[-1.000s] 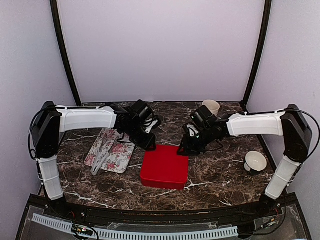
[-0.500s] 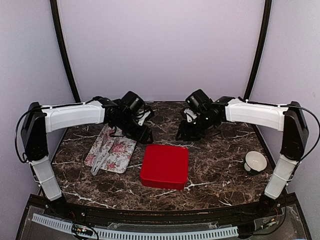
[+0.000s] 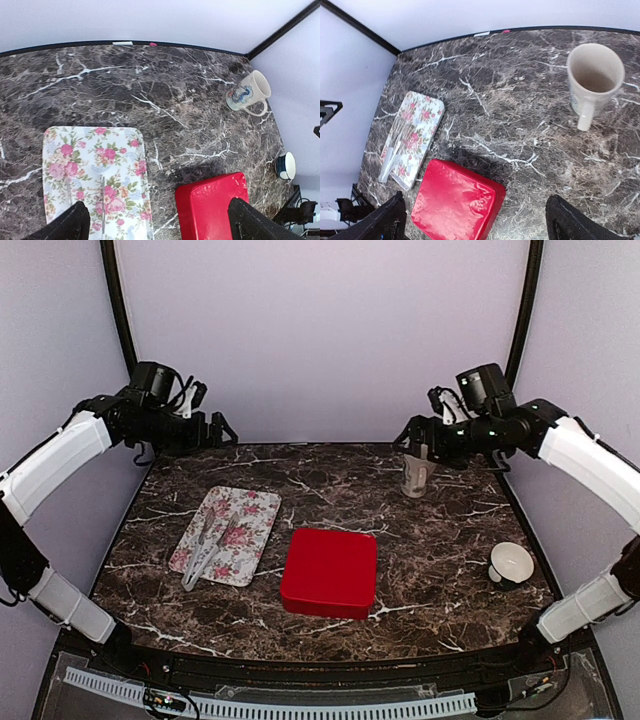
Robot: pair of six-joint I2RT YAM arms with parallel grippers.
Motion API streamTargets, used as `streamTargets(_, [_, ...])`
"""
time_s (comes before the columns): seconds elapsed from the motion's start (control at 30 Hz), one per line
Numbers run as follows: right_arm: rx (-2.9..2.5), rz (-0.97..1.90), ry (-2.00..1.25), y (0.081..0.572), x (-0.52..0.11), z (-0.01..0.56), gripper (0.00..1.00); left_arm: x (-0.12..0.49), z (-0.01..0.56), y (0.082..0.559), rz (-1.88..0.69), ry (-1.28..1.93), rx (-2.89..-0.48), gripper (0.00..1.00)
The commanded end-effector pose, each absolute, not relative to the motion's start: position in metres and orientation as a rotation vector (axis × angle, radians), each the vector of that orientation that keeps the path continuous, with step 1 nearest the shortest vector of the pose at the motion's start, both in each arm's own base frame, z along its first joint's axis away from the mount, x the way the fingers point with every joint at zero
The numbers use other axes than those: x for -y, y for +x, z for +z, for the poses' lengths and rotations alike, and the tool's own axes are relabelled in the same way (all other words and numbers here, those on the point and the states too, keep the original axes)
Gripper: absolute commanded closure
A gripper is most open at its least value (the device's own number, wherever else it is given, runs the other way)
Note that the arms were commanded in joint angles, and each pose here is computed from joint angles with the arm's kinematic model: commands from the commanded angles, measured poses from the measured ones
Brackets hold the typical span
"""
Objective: Pack the chocolate
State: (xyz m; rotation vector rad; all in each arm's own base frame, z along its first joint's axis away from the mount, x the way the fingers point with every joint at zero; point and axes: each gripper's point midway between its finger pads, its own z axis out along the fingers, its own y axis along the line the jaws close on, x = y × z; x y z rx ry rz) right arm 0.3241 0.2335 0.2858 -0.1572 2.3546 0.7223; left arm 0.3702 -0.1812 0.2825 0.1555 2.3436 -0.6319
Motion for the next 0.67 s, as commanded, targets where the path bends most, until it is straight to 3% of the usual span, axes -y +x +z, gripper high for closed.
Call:
streamTargets(0.0, [-2.297,0.723,-0.092,0.313,-0.197,0.29,0.0,0.139,0.267,0.345,-0.645,-0.035,-2.429,0.01])
streamTargets(0.23, [-2.285,0.7,0.059,0.286,-0.147,0.253,0.0,0.101,0.226,0.309,-0.556,-0.193,-2.476,0.01])
streamTargets(0.47, [-2.291,0.744,0.12,0.265,-0.136,0.221,0.0,0.095,0.185,0.279,-0.595,-0.305,-2.482,0.01])
streamTargets(0.63, [-2.286,0.745,0.115,0.265,-0.136,0.221,0.0,0.09,0.193,0.281,-0.568,-0.297,-2.434,0.01])
